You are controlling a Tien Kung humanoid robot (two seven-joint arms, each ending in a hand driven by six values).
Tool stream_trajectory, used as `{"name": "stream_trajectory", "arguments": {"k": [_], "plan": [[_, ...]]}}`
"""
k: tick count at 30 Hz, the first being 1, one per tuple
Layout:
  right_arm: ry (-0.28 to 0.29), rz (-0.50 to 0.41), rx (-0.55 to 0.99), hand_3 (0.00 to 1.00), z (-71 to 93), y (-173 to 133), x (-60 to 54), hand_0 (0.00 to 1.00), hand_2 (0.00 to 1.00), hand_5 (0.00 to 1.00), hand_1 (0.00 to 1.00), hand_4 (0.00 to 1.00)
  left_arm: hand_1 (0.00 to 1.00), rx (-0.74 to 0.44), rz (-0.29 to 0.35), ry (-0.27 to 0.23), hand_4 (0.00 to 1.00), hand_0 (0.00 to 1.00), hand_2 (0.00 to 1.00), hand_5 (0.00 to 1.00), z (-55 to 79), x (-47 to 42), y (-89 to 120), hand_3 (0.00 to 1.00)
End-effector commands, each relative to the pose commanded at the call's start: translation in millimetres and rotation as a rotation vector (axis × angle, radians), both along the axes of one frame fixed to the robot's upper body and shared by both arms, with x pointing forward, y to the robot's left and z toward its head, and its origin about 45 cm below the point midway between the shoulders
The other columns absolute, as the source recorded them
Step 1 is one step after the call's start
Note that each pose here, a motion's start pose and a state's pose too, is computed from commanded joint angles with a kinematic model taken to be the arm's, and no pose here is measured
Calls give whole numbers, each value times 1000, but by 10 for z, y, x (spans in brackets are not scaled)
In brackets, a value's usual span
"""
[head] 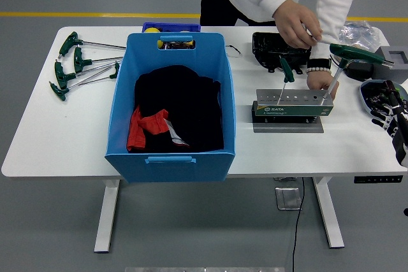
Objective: Lift tool from toolbox,place it in box,lift tool from toolbox,place it in box
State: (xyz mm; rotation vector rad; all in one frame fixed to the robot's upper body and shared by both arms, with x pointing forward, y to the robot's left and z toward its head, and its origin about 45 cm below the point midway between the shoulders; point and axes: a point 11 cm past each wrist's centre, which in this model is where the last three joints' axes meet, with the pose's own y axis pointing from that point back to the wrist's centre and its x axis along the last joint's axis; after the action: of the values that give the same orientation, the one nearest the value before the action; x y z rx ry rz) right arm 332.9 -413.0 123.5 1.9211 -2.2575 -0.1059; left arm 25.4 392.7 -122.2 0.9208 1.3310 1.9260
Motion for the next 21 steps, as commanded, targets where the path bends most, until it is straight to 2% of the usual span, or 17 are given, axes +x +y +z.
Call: {"name": "stream_trajectory", "arguments": {"k": [5,6,11,12,17,18,21], "plan": [[-73,-135,-42,888,115,-157,0,817,829,958,796,998,846,-12,43,-10,998,753,910,877,-10,-42,-22,905],[-81,-158,-46,985,128,-183,-5,828,859,895,805,998,846,-14,50,-12,998,755,920,775,-11,-46,-25,913],[-160,-262,-140,985,304,-348,-13,828,859,895,805,998,846,-21,74,-11,998,755,920,775,-20,-82,-48,913],[-178,-276,-166,998,349,-372,-9,836,884,712,821,998,842,-20,75,-12,998,752,919,759,-20,-82,-49,910],[-250,-283,-326,998,580,-420,55,836,884,712,821,998,842,-7,75,-14,998,752,919,759,-18,-97,-40,910],[-259,-274,-369,998,635,-422,80,888,922,559,855,998,834,2,72,-14,998,743,907,747,-16,-100,-33,903],[-277,-254,-497,998,776,-446,134,888,922,559,855,998,834,18,71,-15,998,743,907,747,-13,-118,-24,903]]}}
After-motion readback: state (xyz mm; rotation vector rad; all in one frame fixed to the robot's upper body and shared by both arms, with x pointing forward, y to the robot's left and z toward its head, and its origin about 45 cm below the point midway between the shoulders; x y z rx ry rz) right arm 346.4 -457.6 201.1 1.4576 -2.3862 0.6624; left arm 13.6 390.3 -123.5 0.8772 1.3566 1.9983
